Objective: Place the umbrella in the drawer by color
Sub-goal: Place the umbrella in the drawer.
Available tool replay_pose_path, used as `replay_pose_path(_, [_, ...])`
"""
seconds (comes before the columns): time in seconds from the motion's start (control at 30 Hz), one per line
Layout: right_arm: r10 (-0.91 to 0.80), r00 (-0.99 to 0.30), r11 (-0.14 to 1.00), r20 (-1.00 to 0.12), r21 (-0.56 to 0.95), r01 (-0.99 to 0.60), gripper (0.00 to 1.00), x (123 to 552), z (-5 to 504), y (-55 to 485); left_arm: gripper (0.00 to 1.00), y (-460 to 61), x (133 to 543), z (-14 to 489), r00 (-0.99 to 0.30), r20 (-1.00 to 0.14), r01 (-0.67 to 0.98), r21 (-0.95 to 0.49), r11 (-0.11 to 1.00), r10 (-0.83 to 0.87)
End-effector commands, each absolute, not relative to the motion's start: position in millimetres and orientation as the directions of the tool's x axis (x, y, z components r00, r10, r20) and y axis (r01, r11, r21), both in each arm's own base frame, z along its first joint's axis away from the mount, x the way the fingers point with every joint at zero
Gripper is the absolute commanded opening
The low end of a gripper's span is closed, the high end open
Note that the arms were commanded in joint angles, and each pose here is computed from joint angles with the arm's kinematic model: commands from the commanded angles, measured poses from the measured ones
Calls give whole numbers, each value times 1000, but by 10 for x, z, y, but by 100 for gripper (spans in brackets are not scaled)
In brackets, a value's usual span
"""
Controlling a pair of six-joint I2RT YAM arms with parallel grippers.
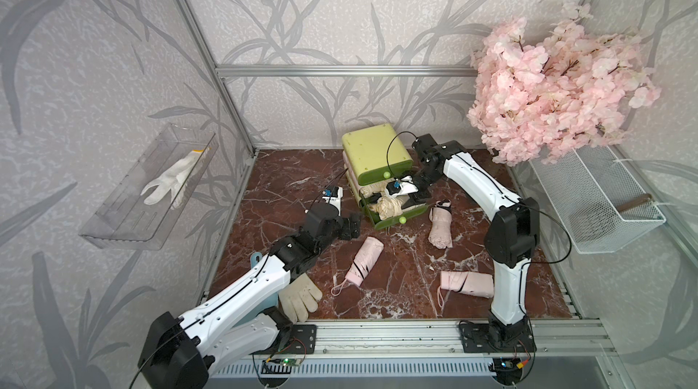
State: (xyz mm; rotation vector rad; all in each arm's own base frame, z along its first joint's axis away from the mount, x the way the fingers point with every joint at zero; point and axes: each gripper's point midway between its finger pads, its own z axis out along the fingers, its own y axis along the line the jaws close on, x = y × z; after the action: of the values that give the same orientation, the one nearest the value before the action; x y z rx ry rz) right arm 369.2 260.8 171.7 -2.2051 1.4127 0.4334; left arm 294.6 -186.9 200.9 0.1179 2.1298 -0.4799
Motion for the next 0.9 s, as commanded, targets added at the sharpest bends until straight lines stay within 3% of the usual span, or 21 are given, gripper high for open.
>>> replay_pose_path(0.0, [-759, 421, -301, -496, -305, -903, 66, 3730, 2095, 2601, 83, -1923, 3000, 2217, -540, -833, 283, -314, 906, -120])
replay_pose_path(0.13, [-737, 407, -233, -540, -362, -903, 67, 3645, 2464, 2620, 83, -1917, 3019, 2251, -536, -837, 282, -304, 910, -113])
replay_pose_path(0.23, [-703, 327, -64, -632, -401, -914, 66, 3607, 2812, 2653, 83, -1932, 3043, 2327, -528, -843, 289, -293, 911, -104])
replay_pose_path(0.3, [-634, 207, 181, -745, -404, -897, 64, 3676, 3132, 2656, 83, -1956, 3064, 2368, -528, -844, 296, -286, 911, -93])
replay_pose_path(0.4, [-387, -11, 584, -922, -236, -776, 58, 3777, 3494, 2452, 83, -2035, 3113, 2425, -531, -843, 316, -290, 904, -85])
replay_pose_path(0.5, [-137, -177, 768, -975, 8, -640, 53, 3704, 3421, 2181, 81, -2144, 3172, 2519, -527, -847, 348, -290, 892, -69])
replay_pose_path(0.63, [111, -355, 856, -928, 271, -441, 50, 3550, 2864, 1861, 78, -2337, 3252, 2618, -544, -839, 406, -285, 868, -21])
replay_pose_path(0.87, [279, -574, 772, -770, 535, -342, 49, 3285, 1936, 1940, 67, -2819, 3334, 2471, -630, -772, 513, -331, 792, 86])
